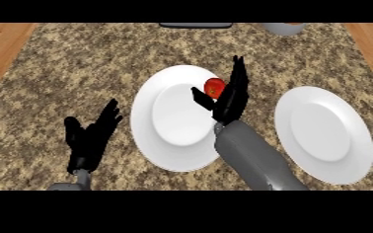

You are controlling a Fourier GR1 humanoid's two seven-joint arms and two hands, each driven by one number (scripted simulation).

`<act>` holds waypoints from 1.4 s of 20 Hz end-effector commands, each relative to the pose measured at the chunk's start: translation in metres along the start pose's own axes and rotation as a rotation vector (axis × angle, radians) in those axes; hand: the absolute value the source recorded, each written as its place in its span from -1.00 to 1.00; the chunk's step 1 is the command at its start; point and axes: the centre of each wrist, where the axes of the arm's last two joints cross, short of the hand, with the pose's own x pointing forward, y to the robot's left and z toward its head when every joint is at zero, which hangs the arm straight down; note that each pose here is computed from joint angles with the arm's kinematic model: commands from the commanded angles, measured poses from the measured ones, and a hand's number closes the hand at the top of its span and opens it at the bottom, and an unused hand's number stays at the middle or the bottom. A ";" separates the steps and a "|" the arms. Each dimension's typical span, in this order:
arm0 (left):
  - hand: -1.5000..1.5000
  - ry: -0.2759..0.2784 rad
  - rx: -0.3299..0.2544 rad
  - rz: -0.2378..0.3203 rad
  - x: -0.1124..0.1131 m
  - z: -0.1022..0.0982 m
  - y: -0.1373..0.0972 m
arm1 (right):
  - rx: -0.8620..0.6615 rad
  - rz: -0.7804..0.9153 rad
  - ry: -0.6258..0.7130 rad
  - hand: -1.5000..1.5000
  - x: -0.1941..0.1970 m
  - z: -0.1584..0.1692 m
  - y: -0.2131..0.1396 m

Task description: Pick the tomato from the plate and place it in the plate

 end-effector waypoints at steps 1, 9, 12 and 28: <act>0.00 0.041 0.030 0.000 -0.005 0.004 0.013 | -0.087 -0.185 0.074 -1.00 -0.002 0.018 -0.010; 0.00 0.033 0.014 0.017 -0.021 0.022 0.009 | 0.069 -0.332 0.078 -1.00 -0.010 0.070 -0.079; 0.00 0.040 0.036 0.027 -0.023 0.004 0.003 | 0.151 -0.325 0.066 -1.00 -0.025 0.104 -0.106; 0.00 0.022 0.028 -0.003 -0.011 0.019 -0.003 | 0.228 -0.175 0.041 -1.00 -0.052 0.169 -0.146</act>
